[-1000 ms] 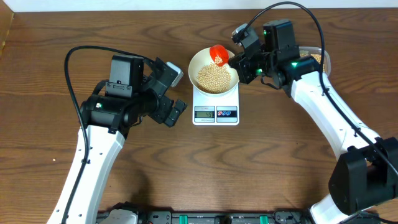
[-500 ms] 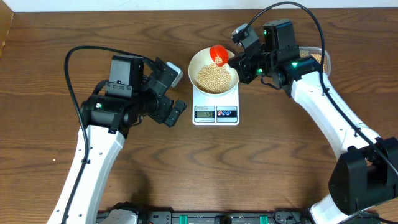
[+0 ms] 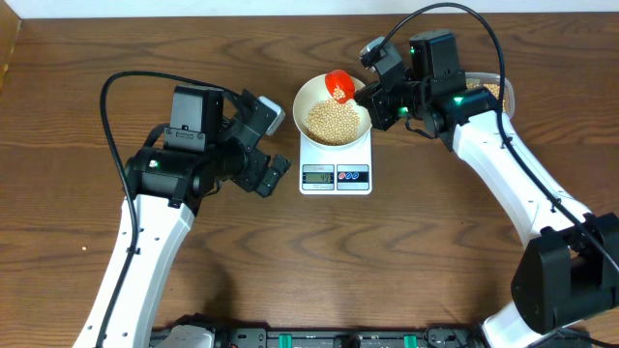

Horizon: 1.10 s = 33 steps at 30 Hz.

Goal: Scoop item into bowl and weigh 50g on scale

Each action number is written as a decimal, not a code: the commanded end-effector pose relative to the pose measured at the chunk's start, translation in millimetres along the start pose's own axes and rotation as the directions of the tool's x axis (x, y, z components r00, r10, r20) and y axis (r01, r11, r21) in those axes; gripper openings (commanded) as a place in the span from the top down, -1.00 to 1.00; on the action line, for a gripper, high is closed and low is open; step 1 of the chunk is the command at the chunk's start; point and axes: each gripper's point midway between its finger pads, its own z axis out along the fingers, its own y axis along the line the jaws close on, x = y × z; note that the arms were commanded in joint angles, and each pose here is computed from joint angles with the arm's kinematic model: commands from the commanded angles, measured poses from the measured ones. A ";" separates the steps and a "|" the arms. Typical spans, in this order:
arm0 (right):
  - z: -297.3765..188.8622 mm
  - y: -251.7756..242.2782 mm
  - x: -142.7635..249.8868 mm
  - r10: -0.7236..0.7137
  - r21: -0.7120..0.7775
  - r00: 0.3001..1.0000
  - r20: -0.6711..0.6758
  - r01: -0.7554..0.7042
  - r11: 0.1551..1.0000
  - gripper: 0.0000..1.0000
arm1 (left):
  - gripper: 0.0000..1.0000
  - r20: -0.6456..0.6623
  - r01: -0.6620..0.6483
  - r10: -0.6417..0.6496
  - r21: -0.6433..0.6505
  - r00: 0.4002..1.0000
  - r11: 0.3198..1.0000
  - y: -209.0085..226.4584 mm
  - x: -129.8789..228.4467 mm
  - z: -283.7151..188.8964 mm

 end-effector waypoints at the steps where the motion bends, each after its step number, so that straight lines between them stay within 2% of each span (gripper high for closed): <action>1: -2.9 -9.3 -8.4 -0.014 0.040 1.000 0.014 0.013 0.999 0.98 | -0.93 0.010 -0.019 0.019 -0.008 1.000 1.000 0.6 -4.5 -3.2; 15: -3.1 -8.1 -7.8 -0.018 0.031 1.000 0.012 0.017 0.999 0.98 | -0.93 0.010 -0.019 0.019 -0.008 1.000 1.000 0.6 -4.5 -3.2; 33: -3.1 -8.0 -5.9 -0.099 0.031 0.995 0.003 0.099 0.995 0.98 | -0.93 0.010 -0.019 0.019 -0.008 1.000 1.000 0.5 -4.5 -3.2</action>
